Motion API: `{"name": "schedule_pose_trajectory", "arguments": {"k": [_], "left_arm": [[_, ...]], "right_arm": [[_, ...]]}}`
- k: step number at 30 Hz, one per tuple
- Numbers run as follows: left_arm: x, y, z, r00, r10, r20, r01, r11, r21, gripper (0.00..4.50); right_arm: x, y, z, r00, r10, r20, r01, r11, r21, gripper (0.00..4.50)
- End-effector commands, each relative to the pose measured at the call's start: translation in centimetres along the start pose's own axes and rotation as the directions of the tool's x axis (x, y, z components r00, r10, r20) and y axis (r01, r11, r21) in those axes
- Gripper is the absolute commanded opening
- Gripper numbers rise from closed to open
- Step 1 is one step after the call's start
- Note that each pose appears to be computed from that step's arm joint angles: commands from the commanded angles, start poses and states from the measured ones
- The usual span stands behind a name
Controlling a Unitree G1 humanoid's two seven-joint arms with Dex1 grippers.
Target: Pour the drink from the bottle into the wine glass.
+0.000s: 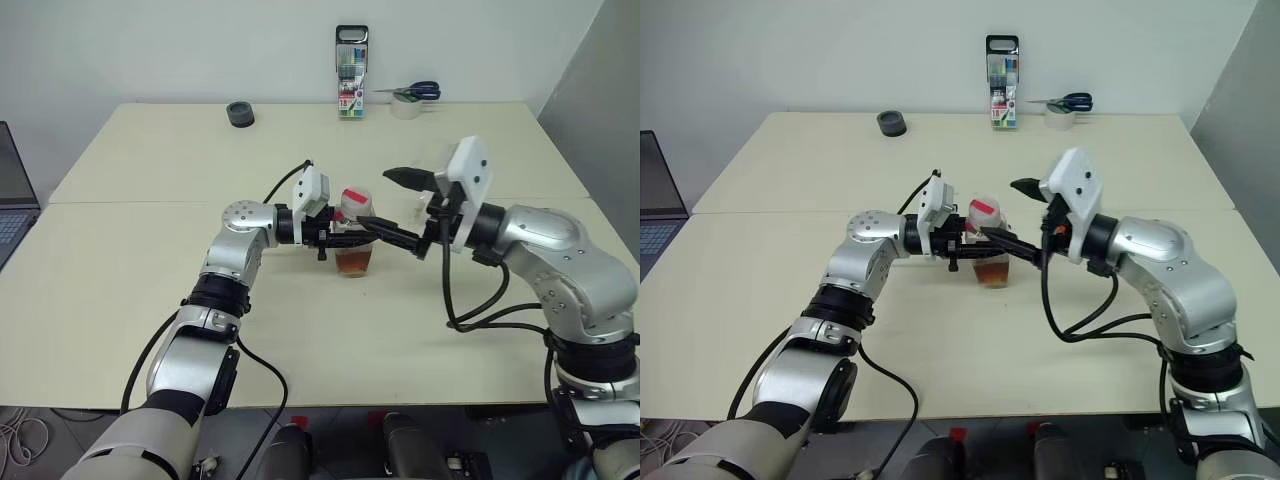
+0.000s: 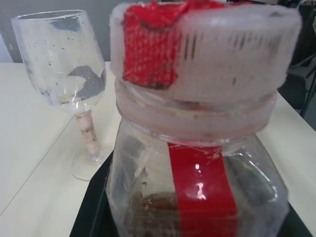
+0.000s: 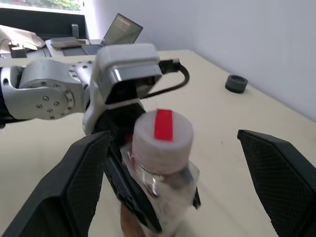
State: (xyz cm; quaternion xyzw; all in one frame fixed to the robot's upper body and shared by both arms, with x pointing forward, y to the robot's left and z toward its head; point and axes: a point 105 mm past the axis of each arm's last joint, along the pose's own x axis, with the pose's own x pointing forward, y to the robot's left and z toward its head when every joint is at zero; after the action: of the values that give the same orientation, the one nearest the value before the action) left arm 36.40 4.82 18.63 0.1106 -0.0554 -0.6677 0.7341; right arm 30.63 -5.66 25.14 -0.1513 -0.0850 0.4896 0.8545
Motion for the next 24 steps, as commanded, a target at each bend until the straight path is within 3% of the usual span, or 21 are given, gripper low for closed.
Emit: {"name": "schedule_pose_trajectory", "arguments": {"k": [1,8,24], "left_arm": [[0.2,0.2,1.9,0.999,-0.009,0.044,0.007,0.998,0.057,1.67],[0.3,0.2,1.9,0.999,-0.012,0.044,0.009,0.998,0.06,1.67],[0.2,-0.1,1.5,0.999,-0.018,0.035,0.016,0.998,0.057,1.67]], "right_arm": [[1.0,-0.3,1.3,0.998,-0.036,0.042,0.039,0.997,-0.066,4.38],[1.8,-0.9,1.1,0.997,-0.06,0.047,0.064,0.995,-0.081,4.38],[0.4,-1.7,0.2,0.995,-0.101,0.014,0.101,0.995,0.0,4.38]]}}
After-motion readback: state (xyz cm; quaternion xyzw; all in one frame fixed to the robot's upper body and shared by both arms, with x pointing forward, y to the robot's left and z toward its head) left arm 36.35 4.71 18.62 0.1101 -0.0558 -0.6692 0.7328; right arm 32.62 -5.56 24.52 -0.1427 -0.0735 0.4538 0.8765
